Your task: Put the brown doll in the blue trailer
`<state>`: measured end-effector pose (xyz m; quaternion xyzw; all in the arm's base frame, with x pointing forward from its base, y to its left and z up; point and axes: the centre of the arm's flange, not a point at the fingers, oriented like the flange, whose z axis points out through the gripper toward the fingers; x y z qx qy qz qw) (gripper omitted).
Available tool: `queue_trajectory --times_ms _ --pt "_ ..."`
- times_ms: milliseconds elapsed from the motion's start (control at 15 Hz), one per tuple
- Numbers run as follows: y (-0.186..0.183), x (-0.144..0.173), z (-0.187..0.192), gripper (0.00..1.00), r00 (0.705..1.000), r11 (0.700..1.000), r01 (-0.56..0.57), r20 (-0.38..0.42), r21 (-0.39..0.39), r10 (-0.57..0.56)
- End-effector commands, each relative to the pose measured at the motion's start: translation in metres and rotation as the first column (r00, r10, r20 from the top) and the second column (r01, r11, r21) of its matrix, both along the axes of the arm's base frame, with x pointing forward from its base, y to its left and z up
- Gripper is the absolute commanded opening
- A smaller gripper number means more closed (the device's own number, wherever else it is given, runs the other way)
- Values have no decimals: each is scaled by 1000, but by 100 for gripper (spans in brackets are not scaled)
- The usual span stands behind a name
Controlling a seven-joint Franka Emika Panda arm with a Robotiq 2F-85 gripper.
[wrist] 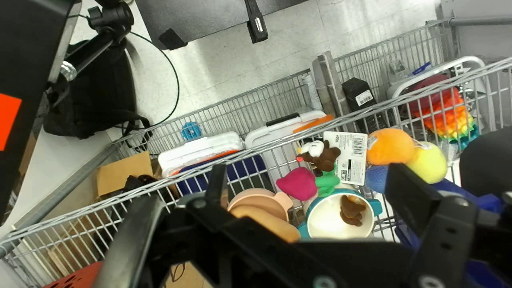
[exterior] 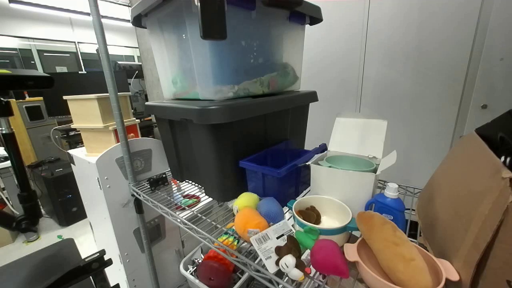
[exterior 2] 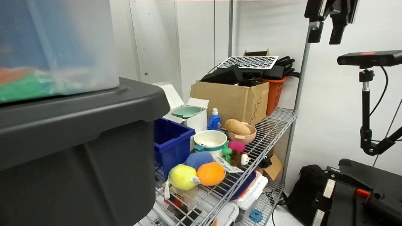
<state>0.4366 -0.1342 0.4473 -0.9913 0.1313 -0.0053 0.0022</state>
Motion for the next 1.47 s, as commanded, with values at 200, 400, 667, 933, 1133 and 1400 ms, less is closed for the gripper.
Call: queue_trajectory --times_ms 200,400,667,933,1133,1400 --pt "0 0 0 100 1000 1000 0 0 0 0" --pt "0 0 0 100 1000 1000 0 0 0 0" --pt "0 0 0 100 1000 1000 0 0 0 0" --pt "0 0 0 100 1000 1000 0 0 0 0" --pt "0 0 0 100 1000 1000 0 0 0 0" --pt "0 2 0 100 1000 1000 3 13 -5 -3"
